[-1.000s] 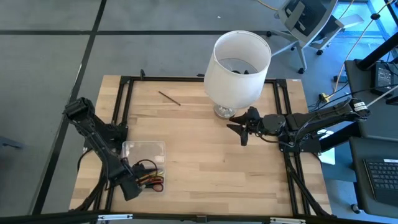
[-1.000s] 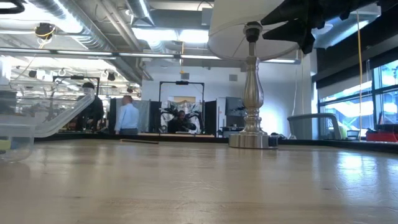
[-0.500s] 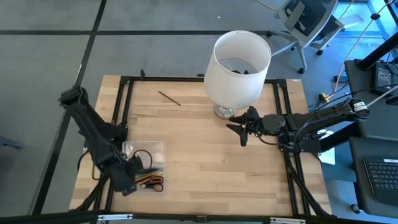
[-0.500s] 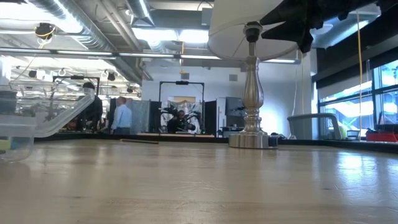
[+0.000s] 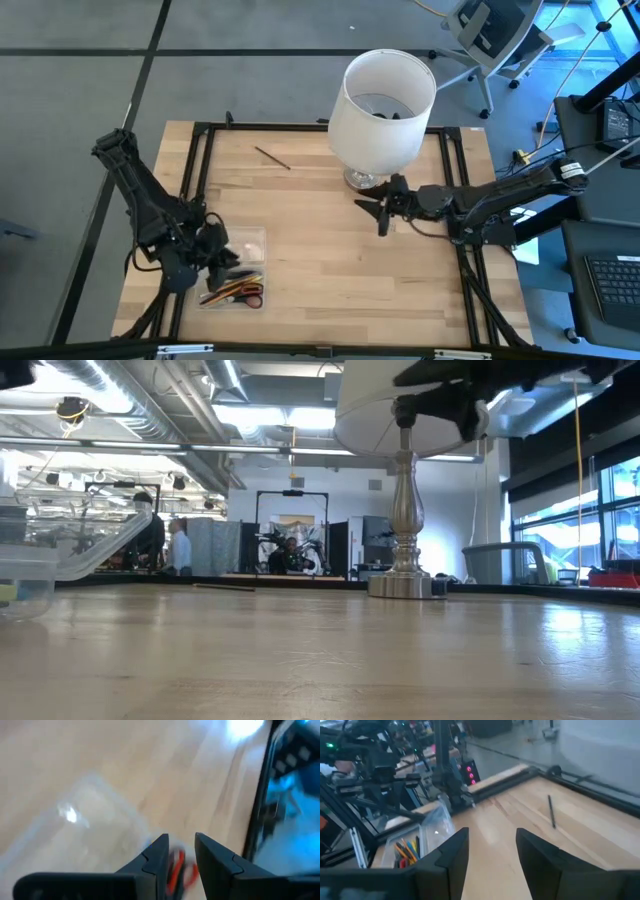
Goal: Pick & place school supplies into a supply box
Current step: Put the black pencil into the transparent supply box
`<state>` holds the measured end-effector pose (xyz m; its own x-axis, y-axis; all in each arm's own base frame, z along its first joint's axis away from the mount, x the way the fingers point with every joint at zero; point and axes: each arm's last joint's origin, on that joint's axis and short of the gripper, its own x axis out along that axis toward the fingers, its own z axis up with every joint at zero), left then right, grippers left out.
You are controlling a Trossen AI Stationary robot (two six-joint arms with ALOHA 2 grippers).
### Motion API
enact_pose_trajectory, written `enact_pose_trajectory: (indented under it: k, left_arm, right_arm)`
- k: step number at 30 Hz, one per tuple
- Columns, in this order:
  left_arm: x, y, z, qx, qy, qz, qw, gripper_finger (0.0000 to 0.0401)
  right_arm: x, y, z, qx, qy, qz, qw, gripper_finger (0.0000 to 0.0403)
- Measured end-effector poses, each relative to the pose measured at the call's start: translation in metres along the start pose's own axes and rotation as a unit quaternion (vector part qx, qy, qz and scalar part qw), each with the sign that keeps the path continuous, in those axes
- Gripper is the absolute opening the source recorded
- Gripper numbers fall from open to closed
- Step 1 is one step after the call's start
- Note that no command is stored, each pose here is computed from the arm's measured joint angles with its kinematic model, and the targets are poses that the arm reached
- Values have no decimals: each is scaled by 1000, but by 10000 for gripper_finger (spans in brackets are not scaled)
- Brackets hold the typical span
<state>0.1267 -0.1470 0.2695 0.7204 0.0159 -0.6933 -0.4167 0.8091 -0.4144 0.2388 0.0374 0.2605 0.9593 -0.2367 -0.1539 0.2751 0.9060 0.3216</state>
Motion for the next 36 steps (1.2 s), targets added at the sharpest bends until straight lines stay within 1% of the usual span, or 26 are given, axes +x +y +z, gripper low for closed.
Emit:
enact_pose_trajectory:
  k: [2,5,9,14,17,20,23,25,28,30,33,36]
  left_arm:
    - [0,-2,2,15,-36,-5,999,88]
    - [-1,-5,5,36,-63,-12,997,90]
    - [-1,-5,8,54,-101,-6,993,89]
    - [1,-5,17,54,-150,12,987,87]
    - [4,-9,24,45,-171,5,984,87]
    - [7,-16,34,48,-180,-17,982,90]
    - [10,-26,45,62,-182,-62,979,90]
    - [12,-33,53,83,-196,-83,973,89]
    - [13,-39,63,112,-216,-111,964,88]
    - [13,-40,69,130,-226,-116,958,88]
    - [16,-37,78,150,-235,-109,954,91]
    - [21,-33,87,167,-225,-121,952,92]
  right_arm:
    - [11,3,-5,-12,-13,6,1000,167]
    - [24,6,-14,-34,-25,8,999,167]
    - [38,3,-23,-32,-32,1,999,167]
    - [54,-1,-35,-40,-42,-6,998,167]
    - [65,-4,-40,-49,-48,-13,998,167]
    - [80,-3,-41,-65,-47,-23,996,167]
    - [95,-1,-41,-82,-46,-30,995,167]
    - [104,1,-40,-93,-45,-32,994,167]
    - [115,4,-39,-93,-50,-34,994,167]
    - [122,5,-39,-107,-48,-37,992,167]
    - [131,6,-40,-129,-47,-40,990,167]
    - [139,9,-41,-128,-48,-40,990,167]
